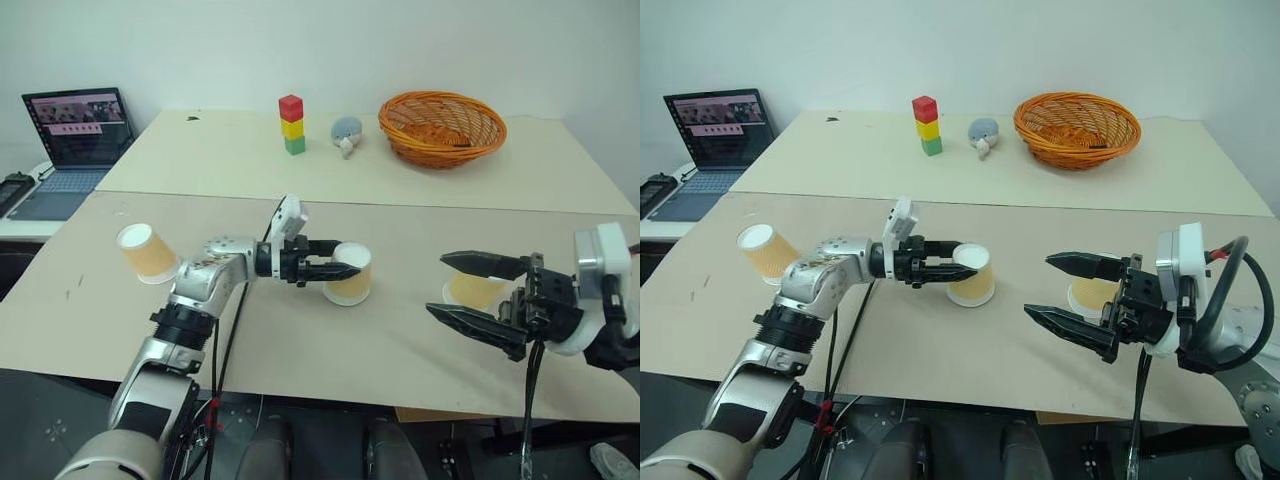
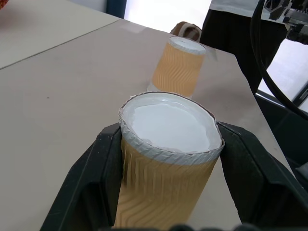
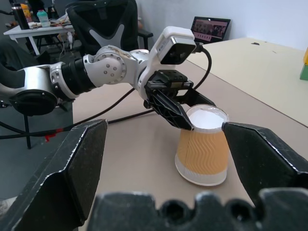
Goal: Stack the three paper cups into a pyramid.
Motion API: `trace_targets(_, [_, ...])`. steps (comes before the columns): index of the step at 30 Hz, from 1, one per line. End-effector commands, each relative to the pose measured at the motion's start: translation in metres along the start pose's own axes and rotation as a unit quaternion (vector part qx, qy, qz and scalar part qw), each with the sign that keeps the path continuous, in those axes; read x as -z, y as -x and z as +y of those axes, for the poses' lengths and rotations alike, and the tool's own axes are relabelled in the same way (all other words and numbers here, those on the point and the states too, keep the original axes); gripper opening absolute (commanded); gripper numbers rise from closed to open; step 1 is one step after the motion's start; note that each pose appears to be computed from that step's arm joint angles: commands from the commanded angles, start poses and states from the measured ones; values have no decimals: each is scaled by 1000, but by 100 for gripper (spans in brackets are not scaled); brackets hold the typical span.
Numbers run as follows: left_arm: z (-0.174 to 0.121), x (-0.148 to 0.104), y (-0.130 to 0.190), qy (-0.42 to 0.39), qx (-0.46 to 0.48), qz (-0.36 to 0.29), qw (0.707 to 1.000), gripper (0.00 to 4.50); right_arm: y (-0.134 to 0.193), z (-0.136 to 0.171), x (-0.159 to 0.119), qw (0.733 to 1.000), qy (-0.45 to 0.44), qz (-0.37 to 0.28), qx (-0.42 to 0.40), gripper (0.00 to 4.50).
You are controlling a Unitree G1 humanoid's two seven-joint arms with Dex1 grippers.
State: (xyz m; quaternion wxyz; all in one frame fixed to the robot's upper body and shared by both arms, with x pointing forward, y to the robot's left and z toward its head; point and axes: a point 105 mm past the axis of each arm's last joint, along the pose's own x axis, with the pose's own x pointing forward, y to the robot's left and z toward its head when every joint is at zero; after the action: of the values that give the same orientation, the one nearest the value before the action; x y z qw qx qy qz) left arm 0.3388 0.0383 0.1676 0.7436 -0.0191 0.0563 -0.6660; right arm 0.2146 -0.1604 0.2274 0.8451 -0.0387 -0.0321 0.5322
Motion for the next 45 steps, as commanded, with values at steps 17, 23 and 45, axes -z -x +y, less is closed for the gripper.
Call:
trace_targets(17, [-2, -11, -13, -21, 22, -19, 999, 287, 20, -1, 19, 997, 14, 76, 19, 450])
trace_targets(23, [-3, -12, -15, -22, 21, -23, 999, 287, 25, -5, 14, 998, 11, 63, 26, 450])
trace_targets(45, [-9, -124, 27, -66, -54, -208, 974, 447, 21, -6, 11, 999, 6, 49, 19, 450])
